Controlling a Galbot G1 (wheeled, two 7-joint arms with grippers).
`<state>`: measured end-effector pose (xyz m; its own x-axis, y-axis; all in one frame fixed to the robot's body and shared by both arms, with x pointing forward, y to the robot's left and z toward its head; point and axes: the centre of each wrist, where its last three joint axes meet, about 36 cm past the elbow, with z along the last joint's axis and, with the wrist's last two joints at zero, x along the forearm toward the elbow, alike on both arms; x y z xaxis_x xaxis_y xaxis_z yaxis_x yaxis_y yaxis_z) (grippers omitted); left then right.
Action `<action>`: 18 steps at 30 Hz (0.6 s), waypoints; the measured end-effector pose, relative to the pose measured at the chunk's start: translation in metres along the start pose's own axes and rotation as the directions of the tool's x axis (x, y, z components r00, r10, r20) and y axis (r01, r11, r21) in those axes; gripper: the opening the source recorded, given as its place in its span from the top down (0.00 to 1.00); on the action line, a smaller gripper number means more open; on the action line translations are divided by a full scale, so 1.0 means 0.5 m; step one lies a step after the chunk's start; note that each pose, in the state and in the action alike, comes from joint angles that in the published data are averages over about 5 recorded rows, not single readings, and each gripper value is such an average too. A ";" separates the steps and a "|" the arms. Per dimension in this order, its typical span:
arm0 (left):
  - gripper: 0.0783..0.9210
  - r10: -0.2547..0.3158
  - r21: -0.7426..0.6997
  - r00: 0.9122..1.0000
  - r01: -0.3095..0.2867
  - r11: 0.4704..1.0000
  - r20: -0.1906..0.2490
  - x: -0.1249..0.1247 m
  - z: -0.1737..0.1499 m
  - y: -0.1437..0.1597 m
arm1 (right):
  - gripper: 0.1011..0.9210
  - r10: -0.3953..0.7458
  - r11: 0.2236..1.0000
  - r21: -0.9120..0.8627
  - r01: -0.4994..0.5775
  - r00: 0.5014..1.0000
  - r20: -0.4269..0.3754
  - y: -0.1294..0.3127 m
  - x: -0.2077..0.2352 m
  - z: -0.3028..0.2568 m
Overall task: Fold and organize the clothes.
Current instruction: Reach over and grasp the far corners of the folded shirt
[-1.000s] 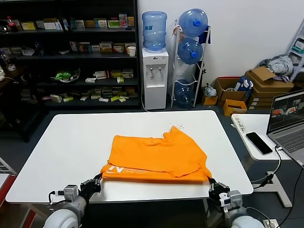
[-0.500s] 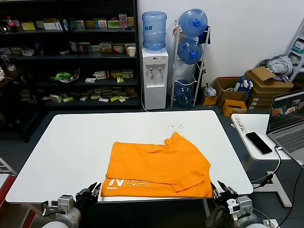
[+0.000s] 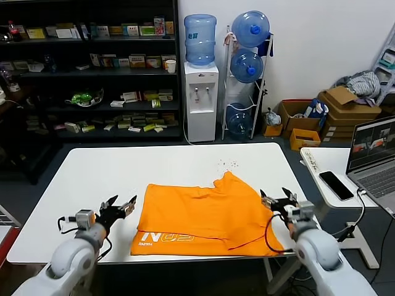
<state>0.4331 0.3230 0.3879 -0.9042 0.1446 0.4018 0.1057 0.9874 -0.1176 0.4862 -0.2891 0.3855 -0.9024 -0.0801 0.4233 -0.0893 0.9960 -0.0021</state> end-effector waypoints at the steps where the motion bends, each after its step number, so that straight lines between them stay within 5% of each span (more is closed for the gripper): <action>1: 0.13 0.004 0.004 1.000 -0.004 1.000 0.000 -0.020 -0.002 0.001 | 0.12 -0.003 1.000 -0.004 0.003 1.000 -0.005 0.005 -0.024 -0.005; 9: 0.12 0.011 0.030 0.998 -0.010 1.000 -0.057 -0.148 0.004 -0.002 | 0.12 -0.043 0.999 -0.018 0.042 0.997 -0.071 0.052 -0.155 -0.009; 18: 0.12 0.007 0.027 0.995 -0.005 1.000 -0.098 -0.213 0.000 -0.010 | 0.12 -0.077 0.997 -0.009 0.076 0.990 -0.119 0.095 -0.226 -0.013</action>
<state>0.5287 0.3024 0.3456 -0.8583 0.1573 0.4885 0.0984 0.9846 -0.1442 0.5866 -0.2323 0.3438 -0.8364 -0.1513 0.5268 -0.1541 0.9873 0.0389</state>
